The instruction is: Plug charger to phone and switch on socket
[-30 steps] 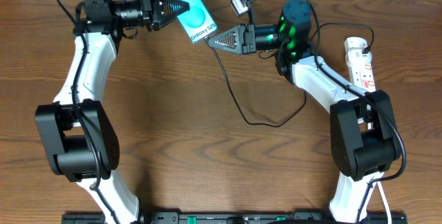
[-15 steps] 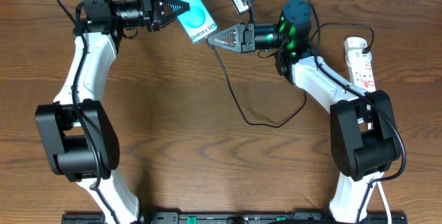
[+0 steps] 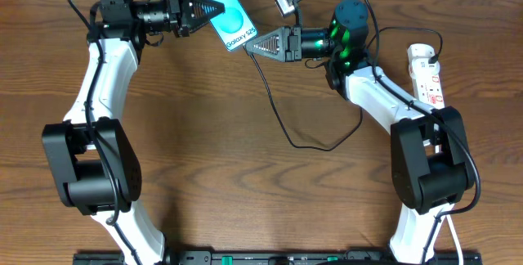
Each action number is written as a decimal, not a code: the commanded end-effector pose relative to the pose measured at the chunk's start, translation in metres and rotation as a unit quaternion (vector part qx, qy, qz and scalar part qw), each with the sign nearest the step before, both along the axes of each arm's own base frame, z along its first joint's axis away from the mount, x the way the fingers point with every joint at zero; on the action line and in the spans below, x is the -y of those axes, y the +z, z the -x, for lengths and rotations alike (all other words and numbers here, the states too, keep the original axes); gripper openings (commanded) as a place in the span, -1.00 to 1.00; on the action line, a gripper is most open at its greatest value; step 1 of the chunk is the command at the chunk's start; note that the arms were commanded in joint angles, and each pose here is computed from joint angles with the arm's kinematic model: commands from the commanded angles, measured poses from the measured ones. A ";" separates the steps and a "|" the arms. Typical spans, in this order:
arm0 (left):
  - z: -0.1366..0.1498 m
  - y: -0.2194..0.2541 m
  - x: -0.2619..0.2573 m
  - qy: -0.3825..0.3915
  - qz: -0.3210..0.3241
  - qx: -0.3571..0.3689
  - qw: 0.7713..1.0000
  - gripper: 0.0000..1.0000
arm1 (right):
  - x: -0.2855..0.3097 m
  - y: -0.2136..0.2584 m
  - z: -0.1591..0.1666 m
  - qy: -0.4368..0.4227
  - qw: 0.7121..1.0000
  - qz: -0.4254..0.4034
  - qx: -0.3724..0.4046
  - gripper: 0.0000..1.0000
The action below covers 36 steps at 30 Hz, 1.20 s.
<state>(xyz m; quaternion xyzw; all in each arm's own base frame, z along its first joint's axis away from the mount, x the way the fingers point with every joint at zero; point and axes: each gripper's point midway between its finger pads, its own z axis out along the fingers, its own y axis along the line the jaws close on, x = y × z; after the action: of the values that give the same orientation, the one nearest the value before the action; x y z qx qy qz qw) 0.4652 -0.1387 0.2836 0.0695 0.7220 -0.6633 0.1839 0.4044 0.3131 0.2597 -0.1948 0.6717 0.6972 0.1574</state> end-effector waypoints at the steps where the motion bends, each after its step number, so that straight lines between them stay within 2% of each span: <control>1: 0.021 0.012 0.014 -0.043 0.012 0.018 0.999 -0.86 | 0.003 0.011 -0.024 -0.064 0.998 -0.011 0.014 -0.85; 6: 0.021 0.012 0.014 -0.043 0.012 0.018 0.999 -0.86 | 0.003 0.012 -0.024 -0.064 0.998 -0.012 0.016 -0.24; 14: 0.021 0.012 0.014 -0.043 0.012 0.020 0.999 -0.86 | 0.003 0.013 -0.023 -0.062 0.998 -0.013 0.017 0.09; 17: 0.020 0.012 0.012 -0.040 0.012 0.020 0.999 -0.86 | 0.003 0.013 -0.023 -0.062 0.998 -0.013 0.017 0.31; 20: 0.018 0.012 0.006 -0.034 0.012 0.019 0.999 -0.85 | 0.004 0.013 -0.024 -0.063 0.998 -0.013 0.019 0.65; 21: 0.018 0.012 0.004 -0.032 0.012 0.019 0.999 -0.85 | 0.004 0.013 -0.024 -0.063 0.998 -0.013 0.022 0.93; 22: 0.017 0.012 0.001 -0.028 0.012 0.020 0.999 -0.86 | 0.005 0.013 -0.025 -0.064 0.998 -0.013 0.025 0.98; 29: 0.009 0.012 -0.025 0.000 0.011 0.022 1.000 -0.87 | 0.021 0.012 -0.034 -0.079 0.995 -0.011 0.058 0.99; 36: 0.004 0.011 -0.049 0.026 0.012 0.012 1.000 -0.85 | 0.057 -0.017 -0.059 -0.126 0.992 0.028 0.003 0.99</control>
<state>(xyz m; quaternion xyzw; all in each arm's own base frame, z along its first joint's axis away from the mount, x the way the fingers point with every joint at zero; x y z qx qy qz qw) 0.4698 -0.0952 0.2793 0.0390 0.7203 -0.6626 0.2014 0.4494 0.2745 0.2452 -0.1196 0.7023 0.6696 0.2101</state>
